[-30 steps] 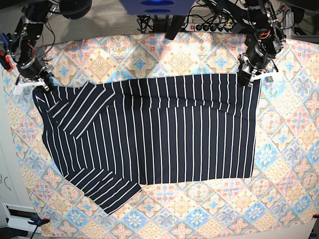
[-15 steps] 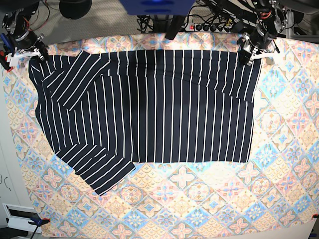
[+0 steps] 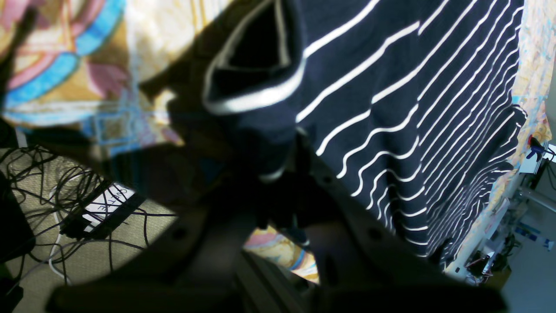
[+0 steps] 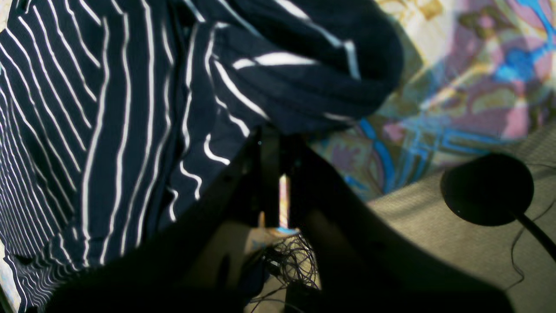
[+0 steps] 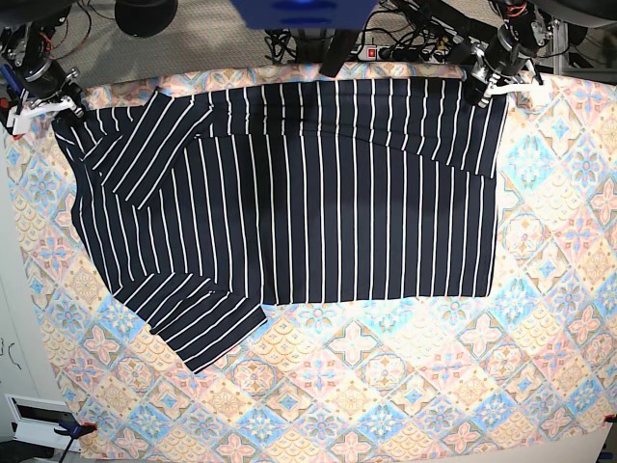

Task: Fold the T-shirt properly
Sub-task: 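Drag the shirt with both grippers toward the robot base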

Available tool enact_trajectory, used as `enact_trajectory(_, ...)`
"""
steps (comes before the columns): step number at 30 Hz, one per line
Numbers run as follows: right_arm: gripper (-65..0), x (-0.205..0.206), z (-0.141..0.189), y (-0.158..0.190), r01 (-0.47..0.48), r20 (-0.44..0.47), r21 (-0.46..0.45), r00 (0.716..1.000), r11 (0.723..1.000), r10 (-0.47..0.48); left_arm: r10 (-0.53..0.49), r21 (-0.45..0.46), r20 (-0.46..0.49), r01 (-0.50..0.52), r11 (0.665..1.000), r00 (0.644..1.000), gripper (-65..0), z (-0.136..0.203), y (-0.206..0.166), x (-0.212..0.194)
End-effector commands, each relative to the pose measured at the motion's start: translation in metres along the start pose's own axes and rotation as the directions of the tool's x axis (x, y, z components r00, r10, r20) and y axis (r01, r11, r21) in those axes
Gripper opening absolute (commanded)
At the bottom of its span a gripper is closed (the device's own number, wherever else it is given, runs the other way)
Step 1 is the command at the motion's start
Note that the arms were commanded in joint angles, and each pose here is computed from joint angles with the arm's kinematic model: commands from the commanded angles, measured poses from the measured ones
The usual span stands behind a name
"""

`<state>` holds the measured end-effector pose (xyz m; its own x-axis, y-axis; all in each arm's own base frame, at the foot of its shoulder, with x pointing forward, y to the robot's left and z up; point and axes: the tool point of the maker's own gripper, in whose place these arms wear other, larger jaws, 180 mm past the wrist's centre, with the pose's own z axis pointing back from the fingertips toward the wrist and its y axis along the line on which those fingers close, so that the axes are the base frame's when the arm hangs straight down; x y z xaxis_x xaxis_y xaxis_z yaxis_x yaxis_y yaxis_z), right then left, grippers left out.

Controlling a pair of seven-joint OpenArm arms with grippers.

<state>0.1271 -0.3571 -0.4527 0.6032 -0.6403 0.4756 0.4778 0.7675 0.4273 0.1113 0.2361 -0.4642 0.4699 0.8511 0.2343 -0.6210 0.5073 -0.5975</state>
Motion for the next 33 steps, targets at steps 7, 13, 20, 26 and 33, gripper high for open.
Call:
enact_trajectory(7,-64.8,0.014,0.009,-0.007,-0.018,0.043,-0.015,0.999,1.000,0.019,-0.018,-0.003,0.045,0.018,1.000,0.999,-65.0,0.004,-0.002,0.013)
enact_trajectory(13,-59.5,0.011,0.011,-0.014,-0.064,0.020,-0.060,0.998,0.996,0.066,-0.018,0.000,0.043,0.018,1.000,0.999,-62.5,0.005,-0.001,0.012)
enact_trajectory(20,-47.1,-0.007,0.016,-0.026,-0.077,0.002,-0.139,0.997,0.987,0.078,-0.017,0.003,0.041,0.016,1.000,0.999,-42.0,0.005,0.001,0.012)
enact_trajectory(26,-45.7,0.005,0.020,-0.015,-0.162,0.017,-0.159,0.986,0.974,0.167,-0.011,0.010,0.005,0.011,1.000,1.000,-38.5,0.008,0.004,0.007)
enact_trajectory(33,-45.6,0.022,0.034,-0.026,-0.136,0.077,-0.199,0.985,0.971,0.153,0.023,0.055,0.011,-0.024,0.998,1.000,-38.4,0.027,0.024,0.023)
